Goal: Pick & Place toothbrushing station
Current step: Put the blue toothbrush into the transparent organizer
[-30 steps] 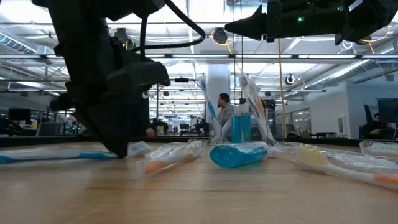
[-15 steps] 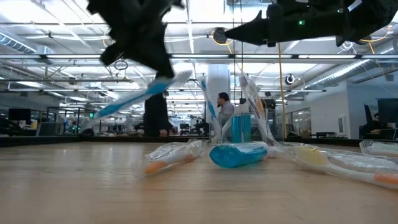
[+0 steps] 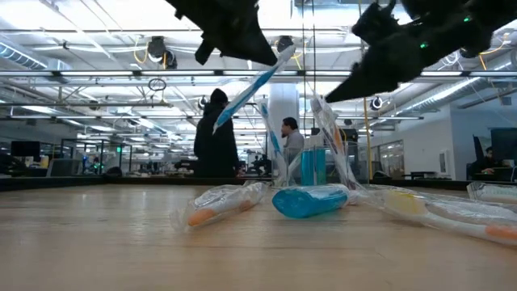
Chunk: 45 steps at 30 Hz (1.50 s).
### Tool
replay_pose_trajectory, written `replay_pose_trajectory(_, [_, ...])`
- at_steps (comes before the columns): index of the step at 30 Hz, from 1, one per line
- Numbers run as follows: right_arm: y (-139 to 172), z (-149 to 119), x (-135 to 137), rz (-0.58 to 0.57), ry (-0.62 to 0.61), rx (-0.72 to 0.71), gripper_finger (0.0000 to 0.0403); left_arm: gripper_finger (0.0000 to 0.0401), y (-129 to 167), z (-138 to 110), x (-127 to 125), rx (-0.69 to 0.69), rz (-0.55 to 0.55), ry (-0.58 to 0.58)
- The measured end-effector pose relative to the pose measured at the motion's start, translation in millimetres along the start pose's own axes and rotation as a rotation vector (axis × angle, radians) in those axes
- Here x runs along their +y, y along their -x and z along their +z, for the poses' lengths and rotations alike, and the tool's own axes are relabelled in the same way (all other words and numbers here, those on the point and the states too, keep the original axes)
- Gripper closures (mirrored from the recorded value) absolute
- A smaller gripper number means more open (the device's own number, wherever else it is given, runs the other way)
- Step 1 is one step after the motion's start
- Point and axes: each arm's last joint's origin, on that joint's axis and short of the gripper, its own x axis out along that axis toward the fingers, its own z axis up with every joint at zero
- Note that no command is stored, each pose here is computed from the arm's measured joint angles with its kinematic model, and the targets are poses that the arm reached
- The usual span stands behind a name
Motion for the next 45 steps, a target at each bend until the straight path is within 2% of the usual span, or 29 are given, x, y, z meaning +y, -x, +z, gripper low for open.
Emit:
replay_pose_trajectory(5, [26, -1, -2, 0.014, -0.165, 0.073, 0.0259, 0.0399, -12, 11, 18, -0.041, 0.036, -0.045])
replay_pose_trajectory(9, [33, -14, -1, -0.003, -0.242, 0.043, 0.0259, 0.0399, -22, 26, 33, -0.113, 0.016, -0.075])
replay_pose_trajectory(12, [33, -33, 0, 0.001, -0.246, 0.050, 0.0259, 0.0399, -26, 39, 42, -0.203, -0.032, -0.085])
replay_pose_trajectory(15, [35, -48, 0, -0.001, -0.248, 0.033, 0.0259, 0.0400, -29, 51, 51, -0.292, -0.028, -0.126])
replay_pose_trajectory(20, [38, -58, 0, 0.004, -0.247, -0.069, 0.0259, 0.0400, -38, 65, 61, -0.458, -0.033, -0.209])
replay_pose_trajectory(23, [40, -61, 0, 0.008, -0.275, -0.131, 0.0259, 0.0399, -51, 62, 63, -0.521, -0.052, -0.231])
replay_pose_trajectory(27, [43, -66, -1, 0.009, -0.278, -0.199, 0.0259, 0.0399, -72, 49, 65, -0.525, -0.006, -0.265])
replay_pose_trajectory(31, [44, -70, -1, 0.010, -0.265, -0.201, 0.0259, 0.0400, -92, 36, 68, -0.565, 0.047, -0.278])
replay_pose_trajectory(35, [44, -72, -1, 0.010, -0.256, -0.195, 0.0259, 0.0400, -107, 24, 75, -0.529, 0.112, -0.230])
replay_pose_trajectory(42, [44, -72, -1, 0.007, -0.232, -0.196, 0.0259, 0.0400, -128, 3, 86, -0.467, 0.223, -0.227])
replay_pose_trajectory(45, [44, -72, -1, 0.007, -0.233, -0.196, 0.0259, 0.0398, -137, -5, 93, -0.448, 0.229, -0.192])
